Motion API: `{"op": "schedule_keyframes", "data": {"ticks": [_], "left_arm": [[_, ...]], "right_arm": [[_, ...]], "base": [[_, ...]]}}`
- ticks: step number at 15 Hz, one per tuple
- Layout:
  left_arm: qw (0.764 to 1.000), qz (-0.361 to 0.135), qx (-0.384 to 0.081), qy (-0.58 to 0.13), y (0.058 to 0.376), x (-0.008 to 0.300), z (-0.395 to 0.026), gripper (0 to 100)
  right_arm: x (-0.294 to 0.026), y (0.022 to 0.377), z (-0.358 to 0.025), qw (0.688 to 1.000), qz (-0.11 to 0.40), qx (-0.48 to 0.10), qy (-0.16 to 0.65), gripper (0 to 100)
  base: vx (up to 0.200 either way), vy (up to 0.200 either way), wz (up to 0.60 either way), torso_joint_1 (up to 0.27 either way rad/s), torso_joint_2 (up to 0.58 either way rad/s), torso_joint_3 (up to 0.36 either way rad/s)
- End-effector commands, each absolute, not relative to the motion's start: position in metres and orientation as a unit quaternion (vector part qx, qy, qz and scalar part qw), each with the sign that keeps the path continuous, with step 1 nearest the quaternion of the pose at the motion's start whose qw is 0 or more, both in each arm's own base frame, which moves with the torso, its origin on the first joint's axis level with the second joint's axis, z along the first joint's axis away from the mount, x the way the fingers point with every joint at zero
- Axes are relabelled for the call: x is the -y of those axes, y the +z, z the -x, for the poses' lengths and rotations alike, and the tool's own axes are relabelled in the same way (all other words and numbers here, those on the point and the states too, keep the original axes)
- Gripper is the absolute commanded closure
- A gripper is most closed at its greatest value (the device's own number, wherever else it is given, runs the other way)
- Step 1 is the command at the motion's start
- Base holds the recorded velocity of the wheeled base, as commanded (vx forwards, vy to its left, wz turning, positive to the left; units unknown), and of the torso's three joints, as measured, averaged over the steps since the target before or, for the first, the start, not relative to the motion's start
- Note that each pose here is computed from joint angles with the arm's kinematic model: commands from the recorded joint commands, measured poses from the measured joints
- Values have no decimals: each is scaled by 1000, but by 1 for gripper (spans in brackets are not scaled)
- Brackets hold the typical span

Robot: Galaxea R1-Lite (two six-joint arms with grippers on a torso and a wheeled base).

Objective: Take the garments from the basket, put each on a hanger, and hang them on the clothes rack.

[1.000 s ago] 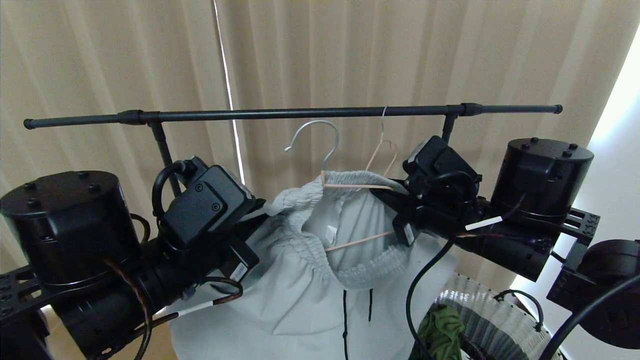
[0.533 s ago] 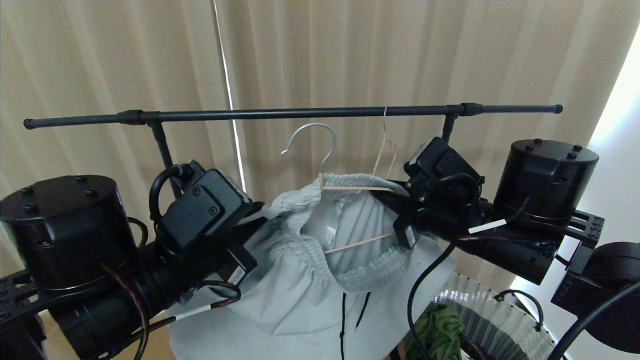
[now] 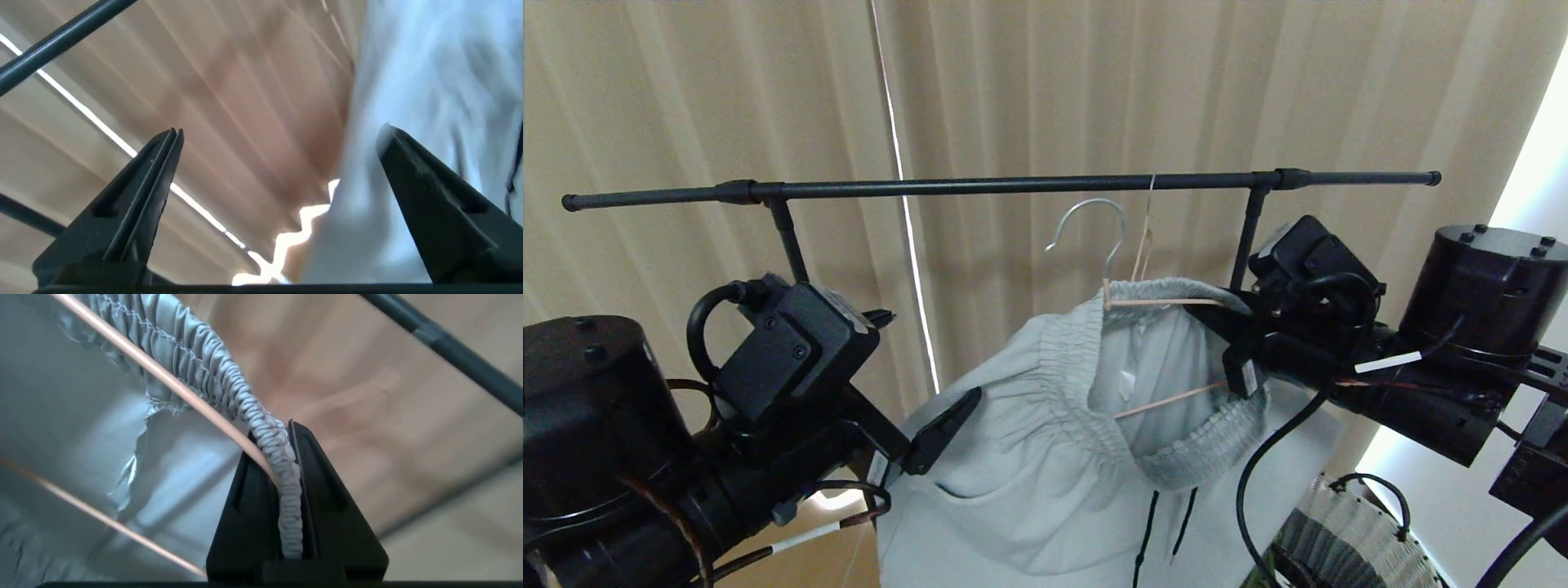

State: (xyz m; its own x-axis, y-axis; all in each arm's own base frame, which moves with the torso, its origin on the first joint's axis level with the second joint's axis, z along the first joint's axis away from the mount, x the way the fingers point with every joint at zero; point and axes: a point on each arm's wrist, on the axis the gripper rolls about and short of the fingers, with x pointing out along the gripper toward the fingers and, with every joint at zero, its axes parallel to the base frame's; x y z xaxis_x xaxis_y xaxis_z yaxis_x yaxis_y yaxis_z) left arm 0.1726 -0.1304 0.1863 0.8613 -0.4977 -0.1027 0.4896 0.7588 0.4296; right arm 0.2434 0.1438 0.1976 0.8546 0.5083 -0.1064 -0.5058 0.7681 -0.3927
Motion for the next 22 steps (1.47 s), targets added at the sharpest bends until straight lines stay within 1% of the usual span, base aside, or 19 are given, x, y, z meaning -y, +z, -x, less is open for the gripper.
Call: {"op": "schedule_keyframes", "data": {"ticks": [1, 4, 6, 11, 14, 18, 20, 21, 22], "left_arm": [[937, -223, 15, -268, 186, 126, -167, 0], [937, -226, 6, -267, 181, 122, -165, 0], [935, -236, -14, -264, 171, 119, -166, 0], [932, -246, -40, -264, 159, 122, -173, 0], [935, -245, -51, -252, 155, 116, -175, 0], [934, -253, -84, -238, 140, 104, -172, 0], [934, -253, -84, -237, 141, 105, -175, 0], [934, -253, -84, -238, 141, 105, -175, 100], [934, -253, -85, -237, 141, 108, -180, 100]], "right_arm": [[-128, 207, -242, 949, 205, 13, 241, 100], [-113, 219, -237, 957, 198, 29, 209, 100], [-105, 227, -234, 962, 188, 40, 195, 100], [-104, 238, -232, 969, 143, 51, 196, 100], [-104, 245, -234, 970, 131, 63, 196, 100], [-104, 257, -232, 970, 118, 81, 195, 100], [-105, 260, -230, 969, 117, 87, 198, 100], [-104, 260, -229, 969, 117, 88, 198, 100], [-104, 262, -227, 969, 117, 91, 198, 100]], "base": [[0, 0, 0, 0, 0, 0], [0, 0, 0, 0, 0, 0], [0, 0, 0, 0, 0, 0], [0, 0, 0, 0, 0, 0], [0, 0, 0, 0, 0, 0], [0, 0, 0, 0, 0, 0], [0, 0, 0, 0, 0, 0], [0, 0, 0, 0, 0, 0], [0, 0, 0, 0, 0, 0]]}}
